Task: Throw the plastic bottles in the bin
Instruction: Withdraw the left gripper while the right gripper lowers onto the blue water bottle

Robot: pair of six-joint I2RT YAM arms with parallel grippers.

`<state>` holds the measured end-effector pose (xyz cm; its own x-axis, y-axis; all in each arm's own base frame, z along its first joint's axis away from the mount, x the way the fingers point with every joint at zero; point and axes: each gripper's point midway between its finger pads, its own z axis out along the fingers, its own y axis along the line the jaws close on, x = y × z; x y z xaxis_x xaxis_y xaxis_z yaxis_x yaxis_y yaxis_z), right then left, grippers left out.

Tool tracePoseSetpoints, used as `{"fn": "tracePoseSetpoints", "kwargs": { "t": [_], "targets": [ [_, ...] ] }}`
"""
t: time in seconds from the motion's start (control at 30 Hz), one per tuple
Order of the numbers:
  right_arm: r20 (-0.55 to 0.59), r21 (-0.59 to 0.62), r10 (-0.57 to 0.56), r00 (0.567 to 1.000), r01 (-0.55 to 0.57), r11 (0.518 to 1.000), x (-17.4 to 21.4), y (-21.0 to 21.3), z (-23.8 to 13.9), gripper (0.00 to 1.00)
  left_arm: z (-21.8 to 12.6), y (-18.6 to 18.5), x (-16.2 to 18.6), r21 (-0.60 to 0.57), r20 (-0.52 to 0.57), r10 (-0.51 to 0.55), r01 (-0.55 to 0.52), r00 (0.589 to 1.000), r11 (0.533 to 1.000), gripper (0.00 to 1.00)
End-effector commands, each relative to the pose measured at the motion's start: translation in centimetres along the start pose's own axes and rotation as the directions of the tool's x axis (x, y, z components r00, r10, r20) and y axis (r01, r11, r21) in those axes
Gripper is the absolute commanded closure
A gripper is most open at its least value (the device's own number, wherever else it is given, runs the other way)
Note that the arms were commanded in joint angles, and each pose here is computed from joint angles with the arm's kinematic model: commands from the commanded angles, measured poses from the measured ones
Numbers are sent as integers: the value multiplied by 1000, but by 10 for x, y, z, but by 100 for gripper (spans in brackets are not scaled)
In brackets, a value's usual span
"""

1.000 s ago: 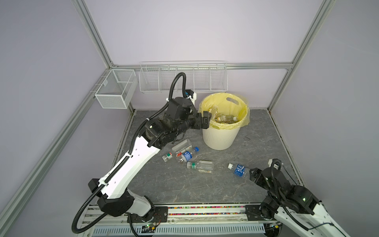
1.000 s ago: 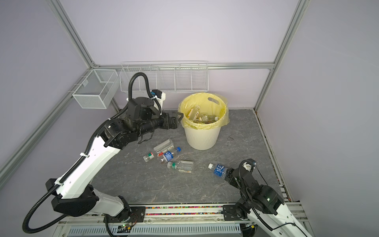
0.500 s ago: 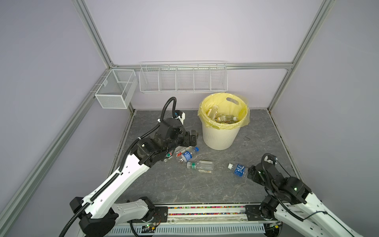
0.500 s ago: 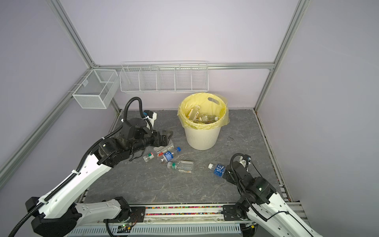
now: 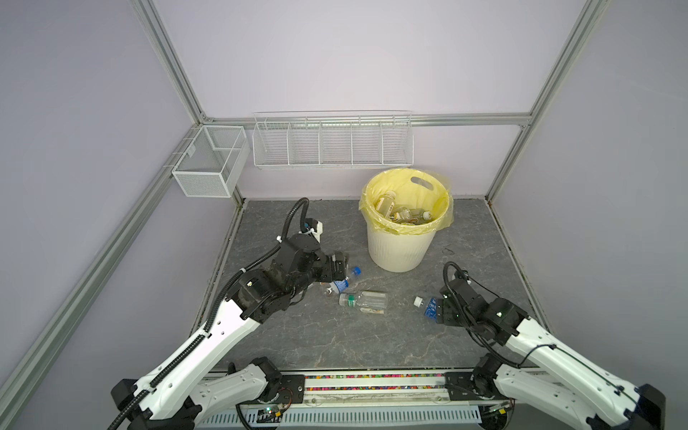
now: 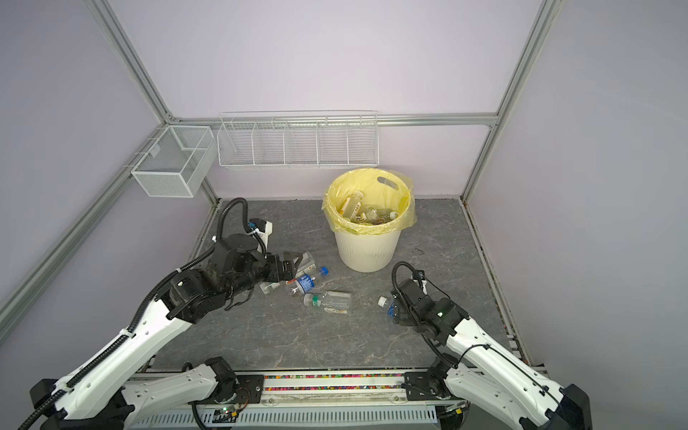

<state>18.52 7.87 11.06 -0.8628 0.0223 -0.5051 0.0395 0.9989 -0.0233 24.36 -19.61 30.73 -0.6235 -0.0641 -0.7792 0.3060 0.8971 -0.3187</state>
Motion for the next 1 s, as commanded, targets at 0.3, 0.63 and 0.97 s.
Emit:
{"fn": "tracePoseSetpoints", "kwargs": {
  "t": [0.3, 0.63, 0.97],
  "targets": [
    [19, -76, -222, 975, 223, 972, -6, 26, 7, 12, -6, 22, 10, -82, -6, -16, 15, 1000, 997, 1],
    [-13, -29, -143, 990, 143, 989, 5, 21, 29, 12, -9, 22, 12, -69, -5, -31, 31, 999, 997, 1],
    [-9, 33, -102, 995, 103, 994, 14, 11, 47, 12, -17, 28, 14, -82, 10, -47, 47, 999, 995, 1]
  ]
}}
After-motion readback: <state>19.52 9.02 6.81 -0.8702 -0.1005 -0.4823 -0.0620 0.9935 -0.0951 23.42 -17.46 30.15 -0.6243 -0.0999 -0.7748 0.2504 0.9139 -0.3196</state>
